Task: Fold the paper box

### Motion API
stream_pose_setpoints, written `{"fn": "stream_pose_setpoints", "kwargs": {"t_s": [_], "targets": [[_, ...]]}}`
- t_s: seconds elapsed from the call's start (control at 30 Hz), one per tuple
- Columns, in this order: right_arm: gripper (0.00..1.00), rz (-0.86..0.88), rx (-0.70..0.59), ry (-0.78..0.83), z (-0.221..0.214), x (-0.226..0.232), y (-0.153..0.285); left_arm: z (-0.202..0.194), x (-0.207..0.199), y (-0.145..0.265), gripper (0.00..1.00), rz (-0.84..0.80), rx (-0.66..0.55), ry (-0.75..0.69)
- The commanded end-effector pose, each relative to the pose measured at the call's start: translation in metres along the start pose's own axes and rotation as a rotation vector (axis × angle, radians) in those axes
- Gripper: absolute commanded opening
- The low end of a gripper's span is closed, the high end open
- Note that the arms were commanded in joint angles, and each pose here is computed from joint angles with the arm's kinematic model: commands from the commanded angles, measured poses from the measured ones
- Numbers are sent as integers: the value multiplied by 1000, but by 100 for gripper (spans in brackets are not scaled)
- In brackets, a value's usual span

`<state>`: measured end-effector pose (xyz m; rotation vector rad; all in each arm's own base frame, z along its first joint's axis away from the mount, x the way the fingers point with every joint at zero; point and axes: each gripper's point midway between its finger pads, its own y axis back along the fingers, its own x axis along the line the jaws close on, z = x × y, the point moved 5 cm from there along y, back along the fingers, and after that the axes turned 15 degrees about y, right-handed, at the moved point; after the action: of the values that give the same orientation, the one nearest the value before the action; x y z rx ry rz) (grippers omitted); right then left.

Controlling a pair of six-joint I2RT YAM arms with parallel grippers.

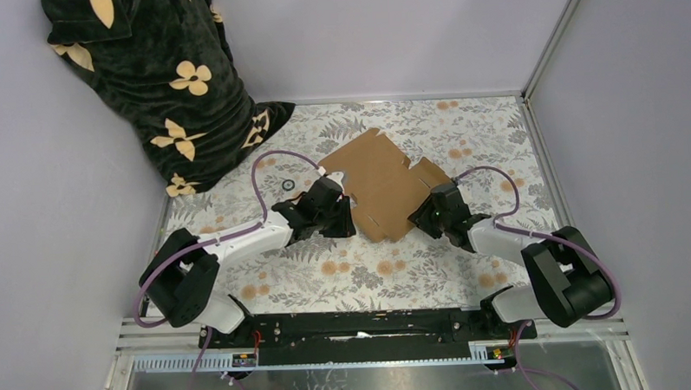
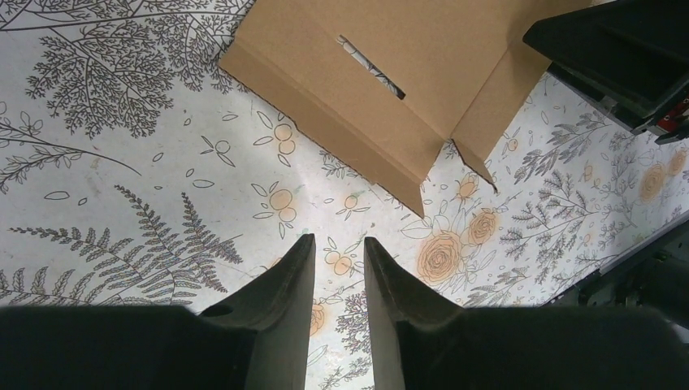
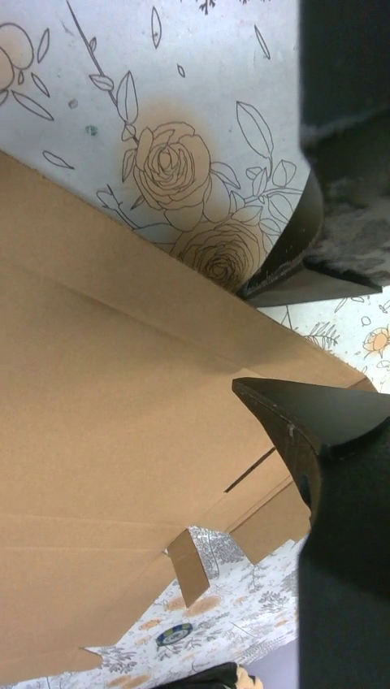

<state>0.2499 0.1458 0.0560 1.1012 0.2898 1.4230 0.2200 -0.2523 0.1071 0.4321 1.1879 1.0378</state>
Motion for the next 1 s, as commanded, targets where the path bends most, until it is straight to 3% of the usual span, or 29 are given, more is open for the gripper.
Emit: {"fn": "stream_pose_setpoints", "kwargs": {"t_s": [0.0, 0.1, 0.23, 0.5, 0.7, 0.97], "targets": [[38, -49, -40, -14, 9, -4, -7, 1, -2, -2, 35, 2, -14, -20], [24, -62, -46, 6, 12, -4, -8, 1, -1, -3, 35, 5, -16, -22], [15, -82, -51, 59, 21, -1, -4, 1, 1, -2, 35, 9, -20, -23], [14, -186, -58, 310, 66, 15, 31, 4, 0, 7, 35, 7, -37, -27], [15, -318, 23, 551, 97, 19, 67, 11, -6, 22, 35, -18, -64, -26], [16, -462, 161, 718, 111, 10, 98, 30, 2, 26, 35, -14, -97, 4]]}}
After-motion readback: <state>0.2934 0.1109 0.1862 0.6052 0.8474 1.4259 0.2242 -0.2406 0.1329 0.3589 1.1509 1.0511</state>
